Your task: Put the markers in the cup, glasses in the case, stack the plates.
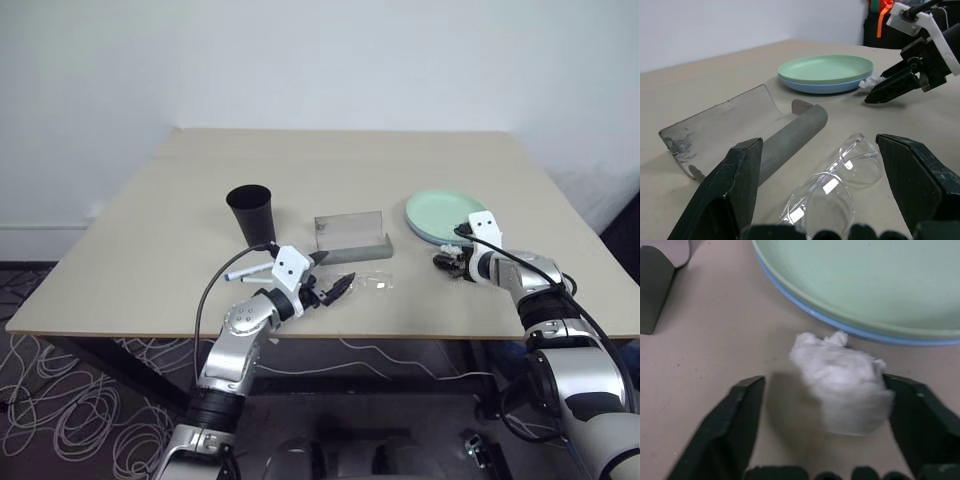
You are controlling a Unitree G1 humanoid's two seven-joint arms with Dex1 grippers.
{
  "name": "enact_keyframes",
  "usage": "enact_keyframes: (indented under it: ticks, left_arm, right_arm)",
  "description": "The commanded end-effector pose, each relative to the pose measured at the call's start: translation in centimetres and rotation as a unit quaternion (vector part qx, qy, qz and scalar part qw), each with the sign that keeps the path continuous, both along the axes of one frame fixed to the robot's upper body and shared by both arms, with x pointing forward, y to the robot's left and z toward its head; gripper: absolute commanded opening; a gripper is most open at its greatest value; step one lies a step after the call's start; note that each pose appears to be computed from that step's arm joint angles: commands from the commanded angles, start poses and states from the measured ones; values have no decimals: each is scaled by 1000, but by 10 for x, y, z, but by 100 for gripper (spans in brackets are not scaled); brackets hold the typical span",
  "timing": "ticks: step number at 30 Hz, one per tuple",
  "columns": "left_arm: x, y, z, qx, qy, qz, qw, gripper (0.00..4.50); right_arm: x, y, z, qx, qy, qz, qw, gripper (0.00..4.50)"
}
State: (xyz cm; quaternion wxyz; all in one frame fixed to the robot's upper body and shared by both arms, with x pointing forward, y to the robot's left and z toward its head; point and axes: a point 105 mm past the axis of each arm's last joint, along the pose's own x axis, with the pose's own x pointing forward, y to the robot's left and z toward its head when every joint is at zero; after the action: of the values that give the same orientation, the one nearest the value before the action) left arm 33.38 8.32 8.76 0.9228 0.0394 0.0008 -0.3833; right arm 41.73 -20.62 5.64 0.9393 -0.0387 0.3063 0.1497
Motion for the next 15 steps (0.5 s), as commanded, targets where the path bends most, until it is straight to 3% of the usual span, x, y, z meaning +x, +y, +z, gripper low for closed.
enact_keyframes:
  ticks: [1, 8, 11, 15]
  left_arm:
    - [-1, -3, 15, -7, -24, -8, 1000, 385]
    - [0, -5, 13, -5, -22, -10, 1000, 385]
    - [0, -4, 13, -4, -22, -10, 1000, 385]
    - [0, -4, 13, -2, -22, -10, 1000, 385]
  right_arm:
    - [7, 1, 27, 6, -39, 14, 999, 245]
    - [0, -2, 45, -3, -58, 60, 997, 3]
    - [-4, 12, 73, 11, -96, 123, 988, 3]
    - [7, 12, 99, 8, -136, 109, 985, 3]
